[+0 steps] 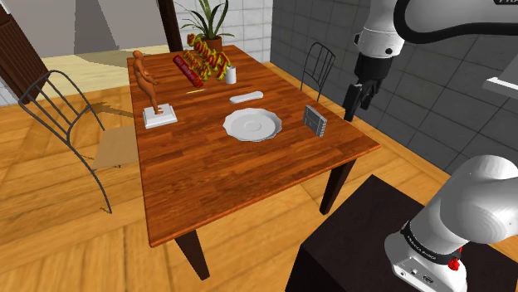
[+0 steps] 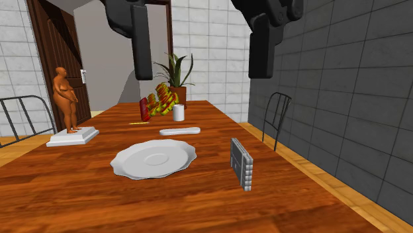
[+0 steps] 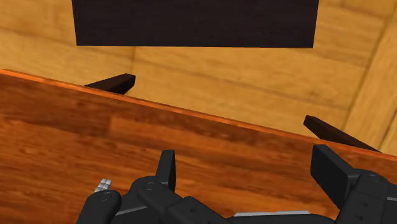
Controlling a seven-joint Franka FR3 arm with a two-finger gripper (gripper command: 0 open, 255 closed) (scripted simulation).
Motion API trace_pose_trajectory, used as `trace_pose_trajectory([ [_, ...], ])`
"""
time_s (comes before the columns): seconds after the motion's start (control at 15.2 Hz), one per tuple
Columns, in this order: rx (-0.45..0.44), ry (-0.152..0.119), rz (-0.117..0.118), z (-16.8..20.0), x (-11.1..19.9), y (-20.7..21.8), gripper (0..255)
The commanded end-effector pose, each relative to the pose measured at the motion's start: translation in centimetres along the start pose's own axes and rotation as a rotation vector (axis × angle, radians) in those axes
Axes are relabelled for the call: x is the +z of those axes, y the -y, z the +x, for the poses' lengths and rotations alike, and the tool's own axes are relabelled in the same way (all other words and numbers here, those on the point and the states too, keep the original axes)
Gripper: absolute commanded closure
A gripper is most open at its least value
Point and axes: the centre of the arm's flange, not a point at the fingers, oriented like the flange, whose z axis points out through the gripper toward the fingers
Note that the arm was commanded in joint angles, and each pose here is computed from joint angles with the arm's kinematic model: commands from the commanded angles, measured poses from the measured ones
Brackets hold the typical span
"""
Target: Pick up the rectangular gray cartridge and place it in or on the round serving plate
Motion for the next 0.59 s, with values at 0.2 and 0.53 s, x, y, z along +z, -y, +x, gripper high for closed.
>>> trace_pose_trajectory([
  [0.2, 0.034, -0.005, -0.001, 2.7, 2.0, -1.9, 0],
  [0.53, 0.09, -0.013, -0.002, 7.2, 5.3, -5.3, 0],
])
